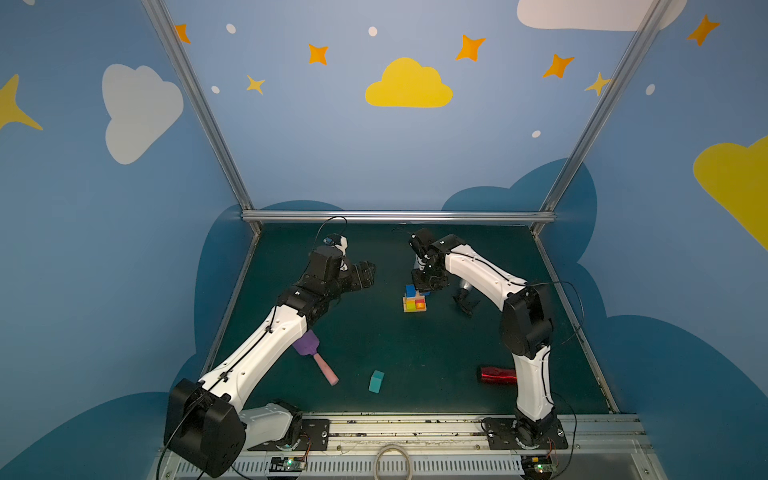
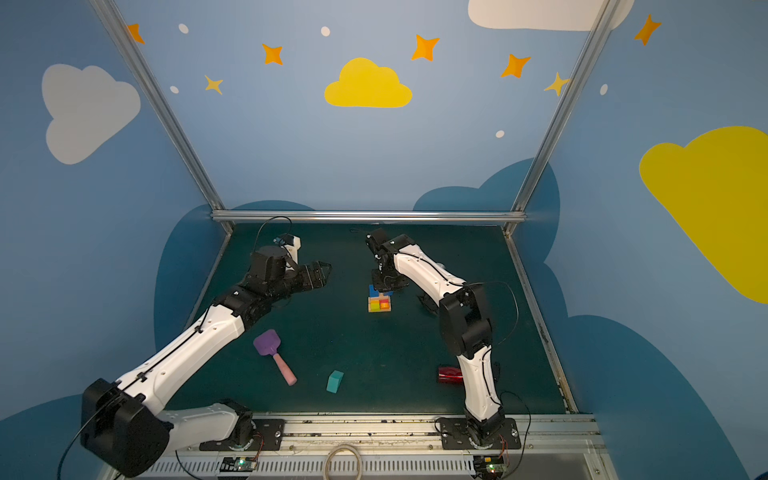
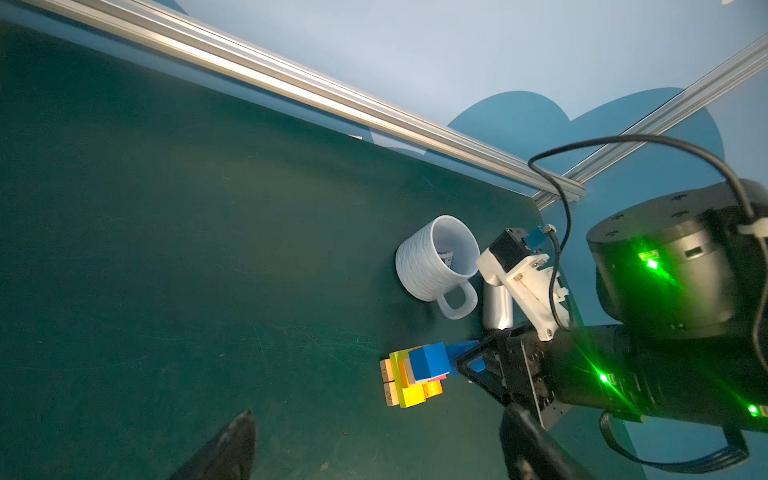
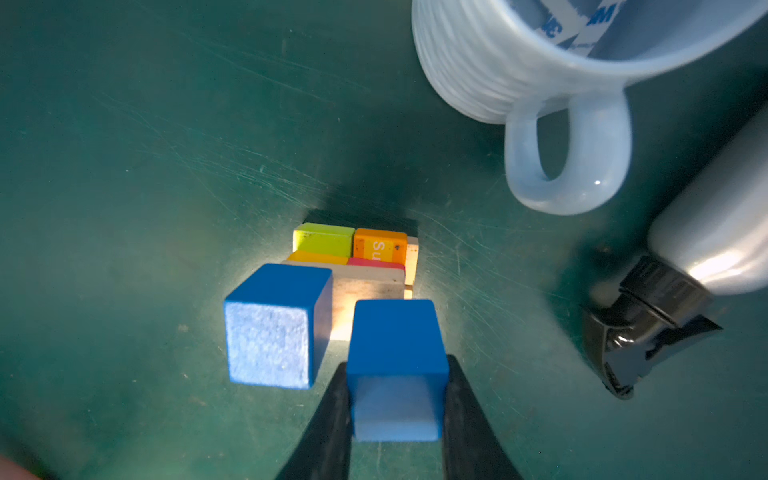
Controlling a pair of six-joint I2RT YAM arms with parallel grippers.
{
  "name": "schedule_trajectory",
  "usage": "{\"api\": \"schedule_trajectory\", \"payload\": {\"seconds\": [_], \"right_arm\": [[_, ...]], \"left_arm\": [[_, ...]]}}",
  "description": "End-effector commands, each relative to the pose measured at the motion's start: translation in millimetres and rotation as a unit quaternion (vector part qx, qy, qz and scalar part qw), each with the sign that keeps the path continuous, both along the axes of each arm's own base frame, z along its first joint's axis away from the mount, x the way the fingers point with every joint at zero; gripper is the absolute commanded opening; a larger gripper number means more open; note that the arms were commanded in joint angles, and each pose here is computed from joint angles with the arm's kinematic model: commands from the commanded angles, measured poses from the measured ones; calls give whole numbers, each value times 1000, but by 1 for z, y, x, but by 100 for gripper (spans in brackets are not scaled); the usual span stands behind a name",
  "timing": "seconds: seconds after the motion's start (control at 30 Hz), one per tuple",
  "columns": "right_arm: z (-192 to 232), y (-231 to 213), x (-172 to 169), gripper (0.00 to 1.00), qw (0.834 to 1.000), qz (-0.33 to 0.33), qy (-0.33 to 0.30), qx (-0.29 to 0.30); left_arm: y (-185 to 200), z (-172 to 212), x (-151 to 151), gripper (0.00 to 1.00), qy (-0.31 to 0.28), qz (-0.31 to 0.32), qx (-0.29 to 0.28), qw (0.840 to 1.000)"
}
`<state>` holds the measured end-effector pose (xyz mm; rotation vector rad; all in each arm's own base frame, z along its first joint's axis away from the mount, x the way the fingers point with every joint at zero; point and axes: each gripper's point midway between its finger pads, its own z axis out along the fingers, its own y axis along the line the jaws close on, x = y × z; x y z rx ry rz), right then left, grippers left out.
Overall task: Build the wood block tower
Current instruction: 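Carry the blue cube with the right gripper over the stack beside the first blue cube, then lower the blue cube with the right gripper next to the first blue cube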
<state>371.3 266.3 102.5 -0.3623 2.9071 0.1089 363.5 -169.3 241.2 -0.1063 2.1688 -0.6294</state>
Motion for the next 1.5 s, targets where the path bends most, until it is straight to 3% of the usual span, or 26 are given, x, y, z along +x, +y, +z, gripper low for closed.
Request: {"api": "schedule_trajectory", "payload": {"seconds": [0.0,1.47], "right_arm": [[1,1,1,21,1000,1,7,0],[-5,6,5,34,1000,-1,14,5]], "left_arm": [[-1,0,2,91,-2,-2,-3,1000],[0,-1,2,91,1,-1,-5,1000]]}}
